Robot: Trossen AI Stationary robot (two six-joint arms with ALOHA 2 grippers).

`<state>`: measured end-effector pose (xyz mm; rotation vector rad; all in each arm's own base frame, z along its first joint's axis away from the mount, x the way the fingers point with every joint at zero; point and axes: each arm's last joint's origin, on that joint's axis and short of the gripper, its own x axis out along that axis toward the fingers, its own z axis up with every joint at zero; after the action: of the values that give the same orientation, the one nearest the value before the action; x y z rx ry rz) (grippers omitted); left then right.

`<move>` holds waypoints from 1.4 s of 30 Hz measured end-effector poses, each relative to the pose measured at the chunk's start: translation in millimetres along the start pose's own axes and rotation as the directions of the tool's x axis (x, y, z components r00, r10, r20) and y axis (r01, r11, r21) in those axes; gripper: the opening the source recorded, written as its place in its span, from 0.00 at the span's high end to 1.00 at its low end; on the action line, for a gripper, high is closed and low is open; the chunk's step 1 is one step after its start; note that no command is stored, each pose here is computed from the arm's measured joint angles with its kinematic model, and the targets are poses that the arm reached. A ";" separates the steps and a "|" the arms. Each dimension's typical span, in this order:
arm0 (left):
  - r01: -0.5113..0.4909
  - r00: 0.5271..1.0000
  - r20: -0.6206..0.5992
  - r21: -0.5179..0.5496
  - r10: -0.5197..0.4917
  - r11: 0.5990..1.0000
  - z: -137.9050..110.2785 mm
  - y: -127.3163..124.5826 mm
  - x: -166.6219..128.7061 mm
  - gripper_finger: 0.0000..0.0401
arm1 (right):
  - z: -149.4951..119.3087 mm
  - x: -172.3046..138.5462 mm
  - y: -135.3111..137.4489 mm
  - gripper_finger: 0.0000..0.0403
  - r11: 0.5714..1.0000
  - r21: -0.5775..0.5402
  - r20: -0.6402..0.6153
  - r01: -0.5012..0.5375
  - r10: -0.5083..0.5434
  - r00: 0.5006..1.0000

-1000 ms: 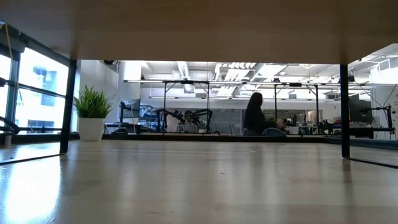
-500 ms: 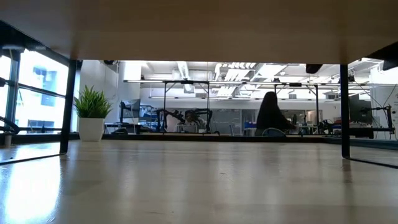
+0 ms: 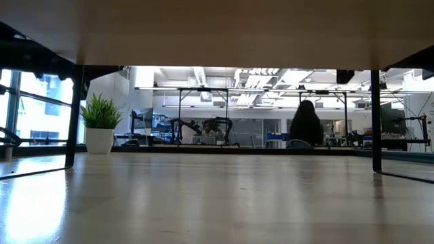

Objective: Pick & Place candle stick holders
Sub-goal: Return to Home Position

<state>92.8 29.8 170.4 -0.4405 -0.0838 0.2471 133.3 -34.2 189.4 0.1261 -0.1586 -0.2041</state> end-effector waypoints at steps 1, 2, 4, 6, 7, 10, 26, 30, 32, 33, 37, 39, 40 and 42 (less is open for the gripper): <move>0.000 1.000 0.000 0.003 0.000 1.000 -0.1 0.0 0.0 1.00 | -2.3 0.0 -0.5 1.00 1.000 0.001 -0.023 0.007 -0.007 1.000; 0.001 1.000 0.002 0.006 -0.001 1.000 0.1 0.0 0.0 1.00 | -4.5 -0.1 -0.9 1.00 1.000 0.004 -0.046 0.015 -0.014 0.999; 0.000 1.000 0.000 0.007 0.000 1.000 -0.3 0.1 0.0 1.00 | -6.4 -0.2 -1.2 1.00 1.000 0.009 -0.065 0.020 -0.019 0.998; 0.002 1.000 -0.003 0.006 -0.002 1.000 -0.6 0.2 0.1 1.00 | -6.0 -0.2 -0.7 1.00 1.000 0.010 -0.062 0.002 -0.002 0.998; 0.007 1.000 -0.005 0.006 -0.007 1.000 -0.6 0.0 0.1 1.00 | -5.6 -0.2 -0.4 1.00 1.000 0.010 -0.060 -0.005 0.006 0.998; 0.022 1.000 -0.010 0.006 -0.022 1.000 -0.7 -0.4 0.1 1.00 | -5.5 -0.2 0.0 1.00 1.000 0.011 -0.060 -0.020 0.021 0.998; 0.096 0.995 -0.031 -0.013 -0.097 0.995 -1.0 -2.8 0.0 1.00 | 8.0 -19.4 4.1 1.00 0.997 0.033 0.014 -0.073 0.072 0.997; 0.089 0.996 -0.027 -0.007 -0.090 0.996 -0.8 -2.6 0.1 1.00 | 9.8 -26.9 3.8 1.00 0.999 0.031 0.027 -0.041 0.041 0.999; 0.071 0.997 -0.018 0.001 -0.071 0.997 -0.6 -2.0 0.1 1.00 | 7.5 -29.7 2.9 1.00 0.999 0.031 0.005 -0.015 0.014 1.000; 0.060 0.998 -0.013 0.002 -0.060 0.998 -0.5 -1.7 0.1 1.00 | 6.2 -30.8 2.5 1.00 0.999 0.032 -0.008 -0.003 0.004 1.000; 0.029 1.000 -0.010 0.004 -0.029 1.000 -1.0 -0.5 0.2 1.00 | 1.5 -33.5 0.5 1.00 0.998 0.042 -0.052 0.052 -0.050 0.997; 0.019 1.000 -0.010 0.003 -0.019 1.000 -1.2 -0.1 0.2 1.00 | 0.4 -33.8 0.1 1.00 0.997 0.042 -0.062 0.065 -0.063 0.996; 0.015 1.000 -0.009 0.003 -0.015 1.000 -1.3 0.1 0.2 1.00 | 0.1 -33.9 0.0 1.00 0.997 0.039 -0.065 0.068 -0.065 0.996; 0.003 1.000 -0.004 0.003 -0.003 1.000 -1.2 0.4 0.2 1.00 | -1.0 -33.9 -0.5 1.00 0.997 0.027 -0.075 0.079 -0.076 0.994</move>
<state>93.1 29.8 169.2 -0.4383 -0.0803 0.2436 100.5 -27.4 183.6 0.1697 -0.0833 -0.2742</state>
